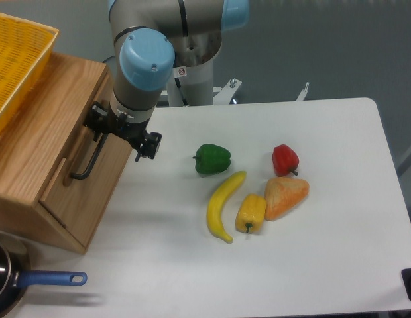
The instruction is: Slide open the top drawer
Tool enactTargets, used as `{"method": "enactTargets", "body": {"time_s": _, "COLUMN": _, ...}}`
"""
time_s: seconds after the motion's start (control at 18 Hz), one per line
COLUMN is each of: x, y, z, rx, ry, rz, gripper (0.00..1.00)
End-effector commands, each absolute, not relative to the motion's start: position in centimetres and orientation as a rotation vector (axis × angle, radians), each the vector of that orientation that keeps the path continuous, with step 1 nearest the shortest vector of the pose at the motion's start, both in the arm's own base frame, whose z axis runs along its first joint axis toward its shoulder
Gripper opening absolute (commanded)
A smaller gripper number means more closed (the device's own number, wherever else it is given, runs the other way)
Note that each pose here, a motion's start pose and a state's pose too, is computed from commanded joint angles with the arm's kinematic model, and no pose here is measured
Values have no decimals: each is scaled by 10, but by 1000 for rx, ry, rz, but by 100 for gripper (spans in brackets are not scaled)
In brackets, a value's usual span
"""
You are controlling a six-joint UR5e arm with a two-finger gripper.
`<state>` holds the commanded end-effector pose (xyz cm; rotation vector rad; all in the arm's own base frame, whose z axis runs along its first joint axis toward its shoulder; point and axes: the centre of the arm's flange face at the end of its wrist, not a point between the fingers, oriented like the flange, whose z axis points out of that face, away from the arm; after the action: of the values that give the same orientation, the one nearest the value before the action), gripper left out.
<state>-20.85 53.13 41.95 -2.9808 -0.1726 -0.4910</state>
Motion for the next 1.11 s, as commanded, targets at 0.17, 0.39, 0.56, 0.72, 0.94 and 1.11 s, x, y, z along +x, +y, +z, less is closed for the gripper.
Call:
{"method": "enactTargets", "body": {"time_s": 0.17, "x": -208, "y": 531, "z": 419, "rx": -2987, "ry": -172, "rz": -494, "gripper": 100}}
{"method": "enactTargets", "body": {"time_s": 0.39, "x": -203, "y": 531, "z": 417, "rx": -3007, "ry": -159, "rz": -489, "gripper": 100}}
{"method": "enactTargets", "body": {"time_s": 0.56, "x": -202, "y": 530, "z": 418, "rx": -3015, "ry": -156, "rz": -479, "gripper": 100}}
{"method": "enactTargets", "body": {"time_s": 0.72, "x": -202, "y": 530, "z": 417, "rx": -3021, "ry": -153, "rz": -470, "gripper": 100}}
{"method": "enactTargets", "body": {"time_s": 0.94, "x": -204, "y": 530, "z": 417, "rx": -3022, "ry": -152, "rz": -462, "gripper": 100}}
{"method": "enactTargets", "body": {"time_s": 1.11, "x": -205, "y": 531, "z": 417, "rx": -3021, "ry": -153, "rz": -457, "gripper": 100}}
